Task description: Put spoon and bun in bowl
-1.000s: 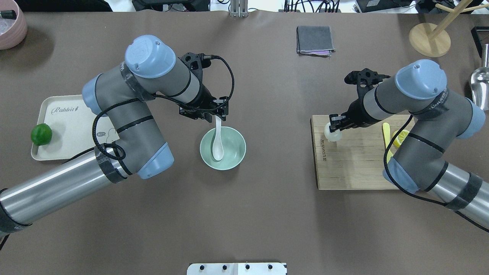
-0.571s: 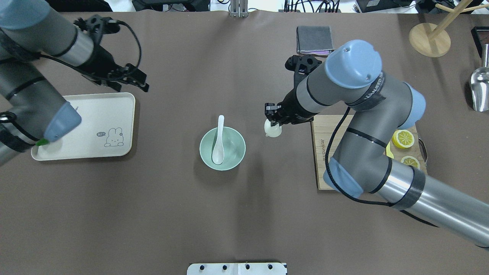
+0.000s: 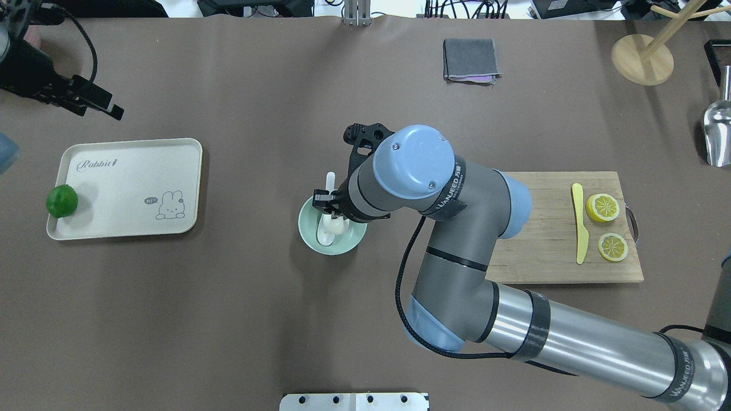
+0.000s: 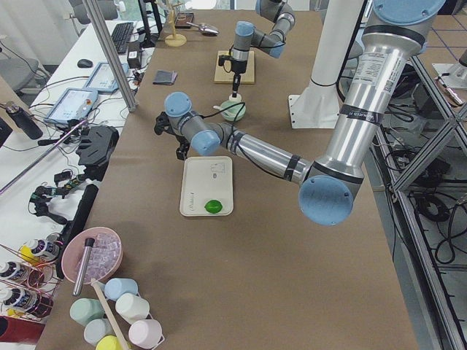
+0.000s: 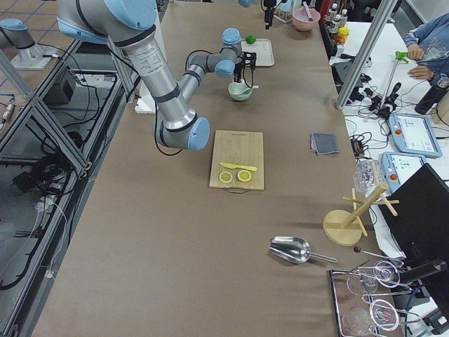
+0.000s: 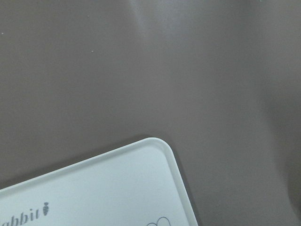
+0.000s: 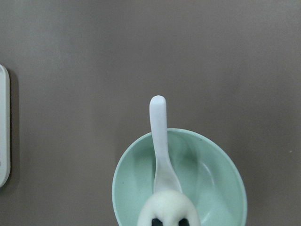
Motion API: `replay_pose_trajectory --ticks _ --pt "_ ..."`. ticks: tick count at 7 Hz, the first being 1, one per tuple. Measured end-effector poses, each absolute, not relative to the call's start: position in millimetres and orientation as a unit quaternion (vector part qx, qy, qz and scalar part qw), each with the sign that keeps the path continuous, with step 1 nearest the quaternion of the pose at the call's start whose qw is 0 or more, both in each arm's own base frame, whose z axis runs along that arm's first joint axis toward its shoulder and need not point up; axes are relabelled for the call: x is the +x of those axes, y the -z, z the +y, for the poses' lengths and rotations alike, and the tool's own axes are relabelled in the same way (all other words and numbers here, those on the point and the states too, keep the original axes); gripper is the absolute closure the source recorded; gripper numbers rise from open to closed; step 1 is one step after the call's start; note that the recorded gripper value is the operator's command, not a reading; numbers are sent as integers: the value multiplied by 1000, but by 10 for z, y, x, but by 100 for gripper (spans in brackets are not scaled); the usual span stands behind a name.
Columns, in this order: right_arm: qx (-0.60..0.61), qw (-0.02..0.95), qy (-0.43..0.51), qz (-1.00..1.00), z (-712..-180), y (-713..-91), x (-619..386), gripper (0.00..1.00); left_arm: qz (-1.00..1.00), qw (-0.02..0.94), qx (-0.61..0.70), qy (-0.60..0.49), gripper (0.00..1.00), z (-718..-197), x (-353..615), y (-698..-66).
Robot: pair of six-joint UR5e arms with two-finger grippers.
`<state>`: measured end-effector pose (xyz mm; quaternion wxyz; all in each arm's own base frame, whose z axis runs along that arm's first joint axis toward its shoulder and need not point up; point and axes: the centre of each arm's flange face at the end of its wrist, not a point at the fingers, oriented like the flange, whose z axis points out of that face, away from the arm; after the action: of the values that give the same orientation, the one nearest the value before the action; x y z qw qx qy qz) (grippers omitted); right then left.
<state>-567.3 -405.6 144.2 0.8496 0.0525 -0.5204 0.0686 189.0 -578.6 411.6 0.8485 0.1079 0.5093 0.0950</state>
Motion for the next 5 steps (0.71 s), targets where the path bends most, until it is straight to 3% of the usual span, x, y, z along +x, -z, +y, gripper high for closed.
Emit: replay_pose_trajectory --ticks 3,5 --pt "49 849 -81 -520 -4049 -1467 -5655 0 507 850 106 -95 1 -5765 1853 -4189" --pt "43 855 -87 -509 -4235 -2035 -4979 0 501 854 111 -90 1 -5747 1748 -4288"
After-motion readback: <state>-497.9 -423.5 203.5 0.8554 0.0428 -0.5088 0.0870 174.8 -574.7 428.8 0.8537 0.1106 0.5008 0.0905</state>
